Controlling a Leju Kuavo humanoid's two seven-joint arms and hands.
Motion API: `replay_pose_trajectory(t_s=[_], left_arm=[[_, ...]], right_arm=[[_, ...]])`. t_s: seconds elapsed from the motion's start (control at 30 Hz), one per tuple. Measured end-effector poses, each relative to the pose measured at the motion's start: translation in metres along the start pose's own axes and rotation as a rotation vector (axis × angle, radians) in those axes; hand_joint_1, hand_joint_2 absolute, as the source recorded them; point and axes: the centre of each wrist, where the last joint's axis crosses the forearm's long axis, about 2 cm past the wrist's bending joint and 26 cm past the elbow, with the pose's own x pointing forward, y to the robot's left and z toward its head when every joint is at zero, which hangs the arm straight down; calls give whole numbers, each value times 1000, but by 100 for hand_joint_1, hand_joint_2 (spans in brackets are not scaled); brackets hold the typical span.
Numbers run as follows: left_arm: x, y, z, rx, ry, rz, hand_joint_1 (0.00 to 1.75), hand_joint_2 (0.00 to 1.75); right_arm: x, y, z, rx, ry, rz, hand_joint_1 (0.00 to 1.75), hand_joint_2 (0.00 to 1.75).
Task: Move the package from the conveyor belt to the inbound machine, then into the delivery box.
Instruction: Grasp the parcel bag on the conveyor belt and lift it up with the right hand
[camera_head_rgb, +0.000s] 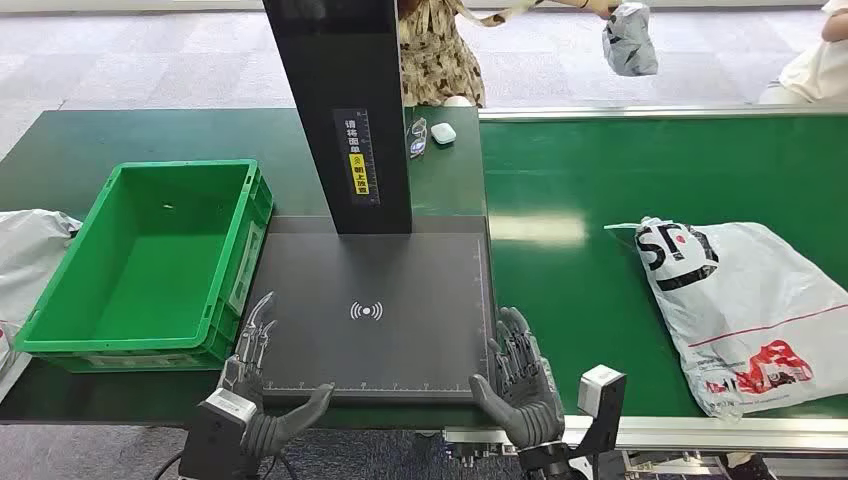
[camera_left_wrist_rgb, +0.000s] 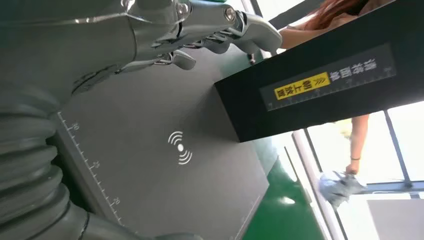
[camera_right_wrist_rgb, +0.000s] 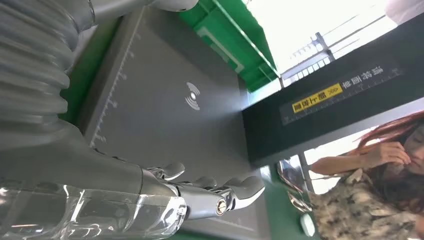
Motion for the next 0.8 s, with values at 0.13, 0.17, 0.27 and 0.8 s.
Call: replay_pose_trajectory(t_s=[0.13,0.17,0.27,0.8], left_arm=[[0,4,-8,-22,-19,2,0,175],[0,5,-11,-29,-27,1,0,175],[0,5,-19,-52,-50,2,0,175],[-8,-16,-52,-117,-64,94,0,175]], right_arm=[[3,-4,-2,-5,-10,17,0,175],[4,-5,-2,-7,-12,19,0,175],[5,-7,0,-15,-12,23,0,175],[26,-16,19,-88,-61,60,0,175]])
